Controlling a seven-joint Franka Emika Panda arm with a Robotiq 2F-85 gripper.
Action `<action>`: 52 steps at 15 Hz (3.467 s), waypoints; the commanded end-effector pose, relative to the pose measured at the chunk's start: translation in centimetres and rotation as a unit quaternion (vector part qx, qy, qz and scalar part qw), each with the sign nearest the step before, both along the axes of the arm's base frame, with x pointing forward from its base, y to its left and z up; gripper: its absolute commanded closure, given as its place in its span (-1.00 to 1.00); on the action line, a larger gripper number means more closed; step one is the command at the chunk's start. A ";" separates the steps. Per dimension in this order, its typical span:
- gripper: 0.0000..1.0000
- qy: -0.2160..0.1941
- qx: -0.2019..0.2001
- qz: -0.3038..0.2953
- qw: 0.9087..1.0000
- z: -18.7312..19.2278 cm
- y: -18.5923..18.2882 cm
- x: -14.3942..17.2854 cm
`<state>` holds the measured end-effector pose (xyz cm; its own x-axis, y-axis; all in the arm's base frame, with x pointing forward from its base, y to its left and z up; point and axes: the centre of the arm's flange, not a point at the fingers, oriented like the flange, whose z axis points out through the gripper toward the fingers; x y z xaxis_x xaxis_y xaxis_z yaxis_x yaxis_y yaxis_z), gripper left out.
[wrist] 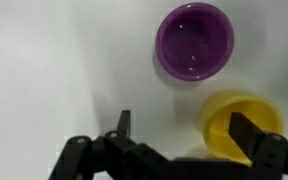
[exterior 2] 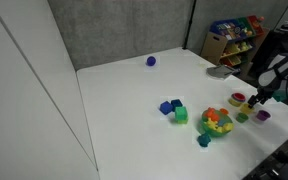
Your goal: Put the yellow bowl in the pink bowl
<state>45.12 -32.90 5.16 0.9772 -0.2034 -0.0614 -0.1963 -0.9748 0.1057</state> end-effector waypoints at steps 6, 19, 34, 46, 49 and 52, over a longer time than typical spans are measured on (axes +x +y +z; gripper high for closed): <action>0.33 -0.026 -0.014 0.025 0.999 0.0 0.7 0.4; 0.90 -0.043 0.006 -0.025 0.999 8.1 -1.1 -0.7; 0.90 -0.090 0.022 -0.052 0.994 9.7 -0.2 7.1; 0.90 -0.066 0.048 -0.060 0.995 6.1 -1.2 8.1; 0.90 -0.058 0.054 -0.063 0.995 5.4 -1.1 7.8; 0.90 -0.051 0.060 -0.061 0.995 5.1 -0.6 7.5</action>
